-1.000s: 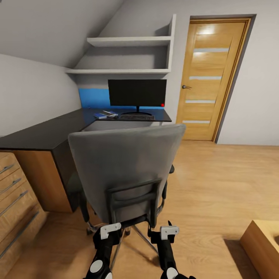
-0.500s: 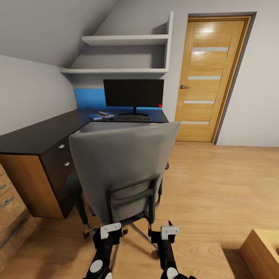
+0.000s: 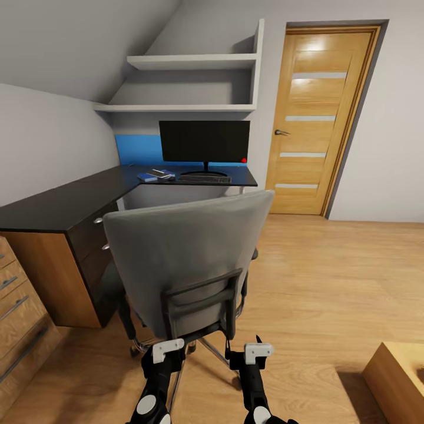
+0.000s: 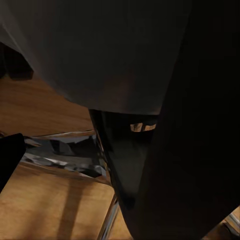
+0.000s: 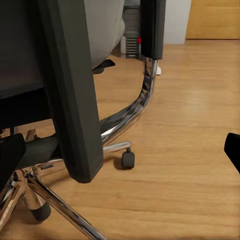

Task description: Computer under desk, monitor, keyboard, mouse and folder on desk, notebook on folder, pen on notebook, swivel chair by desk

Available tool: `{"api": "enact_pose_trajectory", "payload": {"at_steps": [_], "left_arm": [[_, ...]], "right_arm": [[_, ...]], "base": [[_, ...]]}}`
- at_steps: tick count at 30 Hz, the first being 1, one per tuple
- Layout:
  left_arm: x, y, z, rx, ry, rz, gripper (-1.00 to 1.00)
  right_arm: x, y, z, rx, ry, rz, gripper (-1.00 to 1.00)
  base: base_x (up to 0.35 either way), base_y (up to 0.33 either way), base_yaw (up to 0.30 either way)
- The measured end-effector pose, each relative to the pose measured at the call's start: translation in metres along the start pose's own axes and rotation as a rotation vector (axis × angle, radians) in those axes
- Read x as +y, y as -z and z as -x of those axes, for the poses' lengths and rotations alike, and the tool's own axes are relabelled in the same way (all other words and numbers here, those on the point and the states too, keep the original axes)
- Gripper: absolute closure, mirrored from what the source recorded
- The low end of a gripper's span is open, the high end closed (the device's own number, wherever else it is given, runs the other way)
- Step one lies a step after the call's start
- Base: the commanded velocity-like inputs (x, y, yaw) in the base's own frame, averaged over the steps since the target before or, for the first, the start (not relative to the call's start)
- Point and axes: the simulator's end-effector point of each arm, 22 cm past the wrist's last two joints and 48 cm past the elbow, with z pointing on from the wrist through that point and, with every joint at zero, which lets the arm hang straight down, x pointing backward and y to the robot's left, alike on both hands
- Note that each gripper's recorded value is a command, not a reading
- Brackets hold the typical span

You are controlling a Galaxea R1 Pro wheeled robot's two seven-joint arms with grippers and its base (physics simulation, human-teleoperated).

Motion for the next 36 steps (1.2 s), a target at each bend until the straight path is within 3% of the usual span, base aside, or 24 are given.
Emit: {"api": "enact_pose_trajectory", "payload": {"at_steps": [18, 36], "left_arm": [[0.0004, 0.0, -0.0005, 0.002, 0.0, 0.001, -1.0], [0.0, 0.0002, 0.0004, -0.002, -0.004, 0.001, -1.0]], "right_arm": [[0.0017, 0.0, 0.0009, -0.004, 0.01, 0.008, -1.0], [0.0012, 0.0, 0.0014, -0.005, 0.009, 0.006, -1.0]], "base": [[0.0, 0.239, 0.0], [0.18, -0.045, 0.0]]}}
